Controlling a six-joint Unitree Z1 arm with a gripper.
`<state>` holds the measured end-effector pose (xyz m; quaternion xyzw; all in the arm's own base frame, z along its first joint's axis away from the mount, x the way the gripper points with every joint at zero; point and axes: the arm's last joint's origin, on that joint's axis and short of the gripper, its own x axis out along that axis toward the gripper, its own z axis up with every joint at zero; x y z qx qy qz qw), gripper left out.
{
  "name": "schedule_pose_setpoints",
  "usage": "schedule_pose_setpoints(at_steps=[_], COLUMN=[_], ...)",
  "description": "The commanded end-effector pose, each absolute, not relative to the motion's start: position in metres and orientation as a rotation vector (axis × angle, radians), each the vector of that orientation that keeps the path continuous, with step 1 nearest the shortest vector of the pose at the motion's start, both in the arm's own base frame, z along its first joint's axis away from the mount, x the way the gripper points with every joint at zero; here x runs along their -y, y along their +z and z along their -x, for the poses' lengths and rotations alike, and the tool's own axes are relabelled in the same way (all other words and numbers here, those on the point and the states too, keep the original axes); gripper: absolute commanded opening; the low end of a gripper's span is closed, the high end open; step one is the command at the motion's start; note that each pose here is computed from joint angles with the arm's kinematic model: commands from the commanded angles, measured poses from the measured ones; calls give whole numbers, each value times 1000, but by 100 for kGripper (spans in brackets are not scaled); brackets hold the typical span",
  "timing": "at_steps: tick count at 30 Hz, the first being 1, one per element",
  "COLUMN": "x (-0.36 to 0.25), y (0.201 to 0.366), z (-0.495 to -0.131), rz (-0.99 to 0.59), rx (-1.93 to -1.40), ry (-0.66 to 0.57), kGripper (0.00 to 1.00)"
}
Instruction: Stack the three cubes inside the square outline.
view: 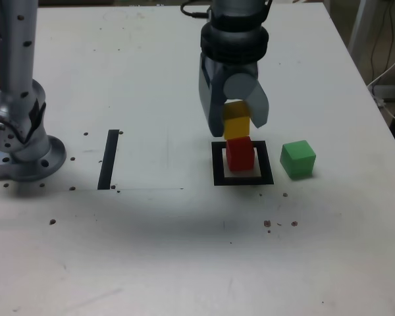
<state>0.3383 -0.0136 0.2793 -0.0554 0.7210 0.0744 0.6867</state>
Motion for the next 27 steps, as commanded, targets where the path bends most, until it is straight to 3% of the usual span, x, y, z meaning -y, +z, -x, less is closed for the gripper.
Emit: schedule_pose_setpoints(at_steps=[1, 15, 22, 27], x=[14, 14, 14, 14], y=[274, 255, 250, 249], z=[-342, -352, -354, -355], rz=[123, 121, 113, 112], rx=[-1619, -1643, -1659, -1661], ry=[170, 175, 183, 184], kGripper=[26, 27, 42, 48])
